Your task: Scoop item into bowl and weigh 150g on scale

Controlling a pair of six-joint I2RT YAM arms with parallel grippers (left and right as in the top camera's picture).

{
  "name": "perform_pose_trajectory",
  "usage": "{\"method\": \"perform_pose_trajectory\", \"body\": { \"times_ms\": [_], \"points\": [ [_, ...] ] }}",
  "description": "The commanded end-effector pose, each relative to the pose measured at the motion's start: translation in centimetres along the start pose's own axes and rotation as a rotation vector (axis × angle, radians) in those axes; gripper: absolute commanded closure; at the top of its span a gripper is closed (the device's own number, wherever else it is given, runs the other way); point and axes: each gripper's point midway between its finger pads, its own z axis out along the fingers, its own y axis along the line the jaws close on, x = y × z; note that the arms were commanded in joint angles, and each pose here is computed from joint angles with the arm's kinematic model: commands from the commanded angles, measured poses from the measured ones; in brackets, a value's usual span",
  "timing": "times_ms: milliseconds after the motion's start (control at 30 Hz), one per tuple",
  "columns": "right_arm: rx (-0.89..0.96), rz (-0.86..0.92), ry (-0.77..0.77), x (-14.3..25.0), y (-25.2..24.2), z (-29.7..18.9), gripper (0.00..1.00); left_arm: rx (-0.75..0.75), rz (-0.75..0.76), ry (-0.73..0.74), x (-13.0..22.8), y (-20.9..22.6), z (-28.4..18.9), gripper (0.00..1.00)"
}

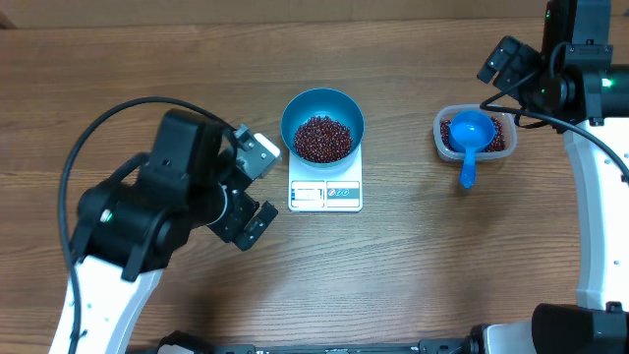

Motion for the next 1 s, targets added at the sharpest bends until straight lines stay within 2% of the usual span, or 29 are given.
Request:
{"method": "perform_pose_trajectory", "body": {
  "times_ms": [0, 233, 400, 600, 800, 967],
  "points": [
    [-0.003, 0.009, -0.044, -1.0, -0.1, -1.2, 0.00, -0.103, 0.027, -0.072, -0.7, 1.5, -1.5, 0.00],
    [-0.003, 0.009, -0.044, -1.0, -0.1, -1.2, 0.00, -0.220, 0.134, -0.223, -2.5, 3.6, -2.0, 0.00],
    [-0.003, 0.009, -0.044, -1.0, -0.1, -1.2, 0.00, -0.302, 0.136, -0.347, -2.6, 4.9, -0.8, 0.00],
    [-0.003, 0.009, -0.044, -1.0, -0.1, -1.2, 0.00, -0.423, 0.126, -0.567, -2.9, 6.2, -1.3, 0.00],
    [-0.003, 0.009, -0.044, -1.0, -0.1, -1.2, 0.00, -0.533, 0.144, -0.812, -1.8, 6.9, -2.7, 0.01],
    [-0.003, 0.009, -0.044, -1.0, -0.1, -1.2, 0.00, -0.589, 0.177, -0.929, -0.1, 6.6, -3.3, 0.00]
  ]
}}
